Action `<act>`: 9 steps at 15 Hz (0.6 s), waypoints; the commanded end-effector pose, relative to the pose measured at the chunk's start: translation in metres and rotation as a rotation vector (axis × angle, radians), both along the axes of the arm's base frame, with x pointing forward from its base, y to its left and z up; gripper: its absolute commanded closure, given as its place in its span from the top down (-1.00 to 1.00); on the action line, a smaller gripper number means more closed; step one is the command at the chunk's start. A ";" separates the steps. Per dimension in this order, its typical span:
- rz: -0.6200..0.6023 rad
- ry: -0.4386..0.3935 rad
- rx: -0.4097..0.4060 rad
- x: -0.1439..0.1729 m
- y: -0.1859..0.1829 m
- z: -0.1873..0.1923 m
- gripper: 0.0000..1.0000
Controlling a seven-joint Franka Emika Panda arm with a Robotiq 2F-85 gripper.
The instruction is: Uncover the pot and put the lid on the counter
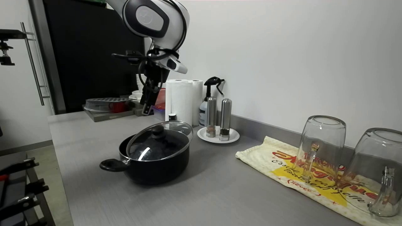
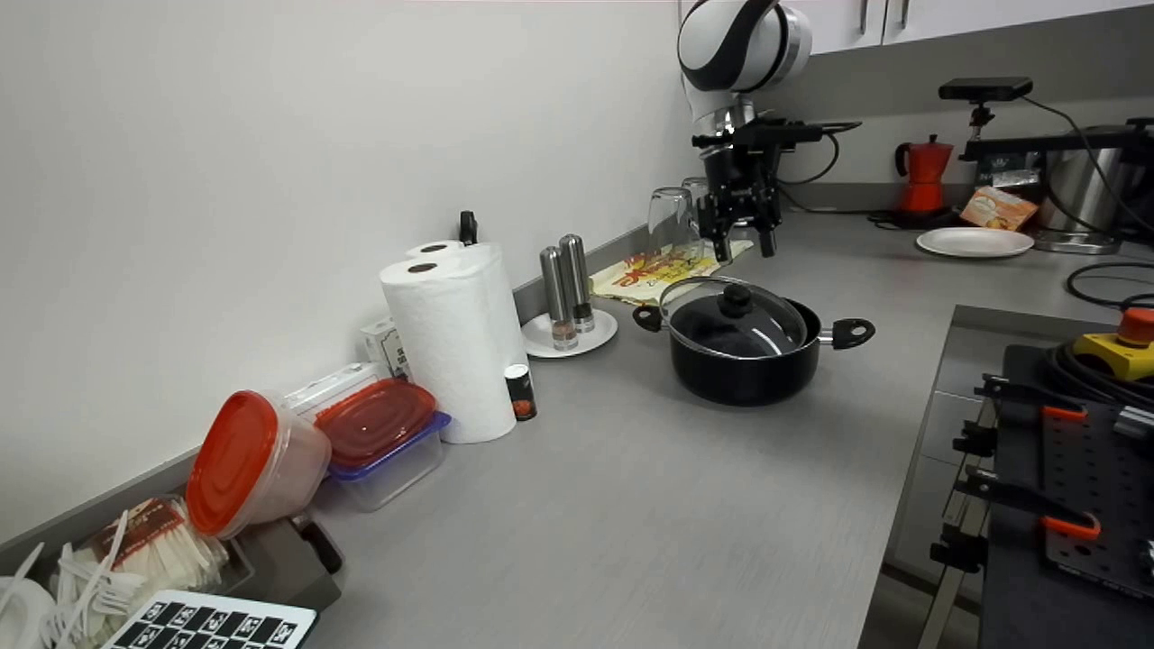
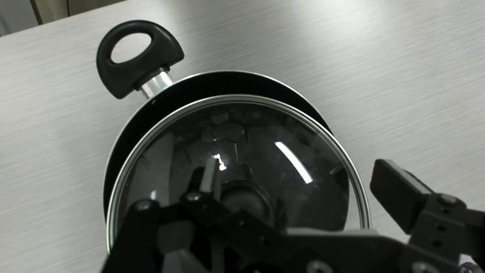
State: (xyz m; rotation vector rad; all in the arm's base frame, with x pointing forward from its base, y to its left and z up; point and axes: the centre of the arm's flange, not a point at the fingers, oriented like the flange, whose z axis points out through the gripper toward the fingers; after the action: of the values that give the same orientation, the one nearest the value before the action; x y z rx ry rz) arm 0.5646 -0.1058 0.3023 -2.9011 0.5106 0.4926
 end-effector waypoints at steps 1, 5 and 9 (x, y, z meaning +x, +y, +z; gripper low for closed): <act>-0.038 0.051 0.039 0.012 -0.011 -0.015 1.00; -0.075 0.098 0.041 0.026 -0.021 -0.043 1.00; -0.176 0.046 0.020 0.032 -0.032 -0.050 1.00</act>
State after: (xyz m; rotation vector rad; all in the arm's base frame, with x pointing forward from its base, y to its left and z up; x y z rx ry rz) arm 0.5812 -0.1302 0.2509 -2.8382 0.6565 0.5878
